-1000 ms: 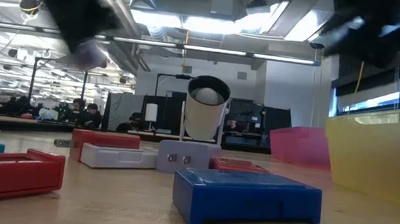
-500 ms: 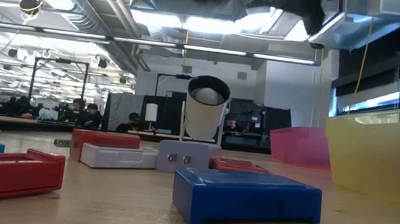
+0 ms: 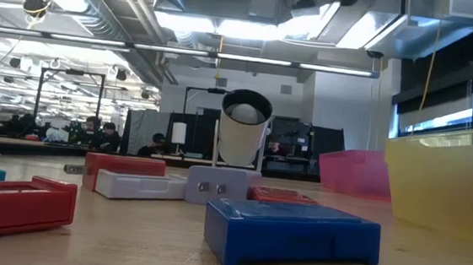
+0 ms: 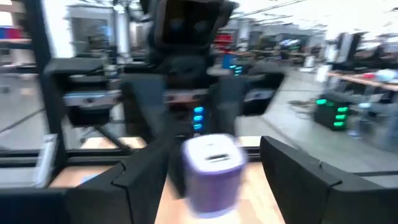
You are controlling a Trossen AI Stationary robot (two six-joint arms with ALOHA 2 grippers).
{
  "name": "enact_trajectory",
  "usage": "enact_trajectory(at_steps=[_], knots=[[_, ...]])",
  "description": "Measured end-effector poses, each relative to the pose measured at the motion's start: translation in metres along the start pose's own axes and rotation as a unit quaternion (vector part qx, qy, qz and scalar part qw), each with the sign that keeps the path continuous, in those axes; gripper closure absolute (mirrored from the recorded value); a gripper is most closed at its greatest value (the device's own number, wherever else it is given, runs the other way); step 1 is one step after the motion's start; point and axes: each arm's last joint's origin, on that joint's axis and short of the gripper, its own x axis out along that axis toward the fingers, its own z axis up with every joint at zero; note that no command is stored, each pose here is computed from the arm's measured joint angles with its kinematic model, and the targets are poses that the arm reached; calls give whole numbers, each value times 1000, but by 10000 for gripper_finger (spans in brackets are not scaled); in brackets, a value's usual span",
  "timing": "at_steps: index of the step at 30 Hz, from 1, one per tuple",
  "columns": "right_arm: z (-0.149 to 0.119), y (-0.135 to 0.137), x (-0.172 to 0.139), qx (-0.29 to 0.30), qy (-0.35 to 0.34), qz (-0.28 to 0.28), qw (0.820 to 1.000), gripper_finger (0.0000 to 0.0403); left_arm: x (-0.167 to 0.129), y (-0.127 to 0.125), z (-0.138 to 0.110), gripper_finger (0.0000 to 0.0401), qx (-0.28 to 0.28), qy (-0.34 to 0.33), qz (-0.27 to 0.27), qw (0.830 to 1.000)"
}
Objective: Pick & Place Office items
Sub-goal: Put the violet charger adapter into the yellow bin
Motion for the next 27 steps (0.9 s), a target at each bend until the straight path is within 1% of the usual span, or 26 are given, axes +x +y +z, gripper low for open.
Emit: enact_trajectory(at_steps=[4,7,10,13,19,27], knots=[[-6,2,6,21,6,15,1000,149,1,3,3,271,7,-15,-7,1000],[-8,2,10,18,2,4,1000,149,2,6,3,271,6,-12,-10,1000],[-8,2,11,16,-5,6,1000,149,3,8,1,271,-3,1,-13,1000],[-6,2,11,19,-17,9,1000,149,3,8,2,271,-8,-1,-23,1000],[-7,-1,12,22,-14,3,1000,150,3,8,2,271,-11,-1,-21,1000],[-7,-4,10,17,-3,-1,1000,172,2,8,-1,271,-30,17,-20,999]])
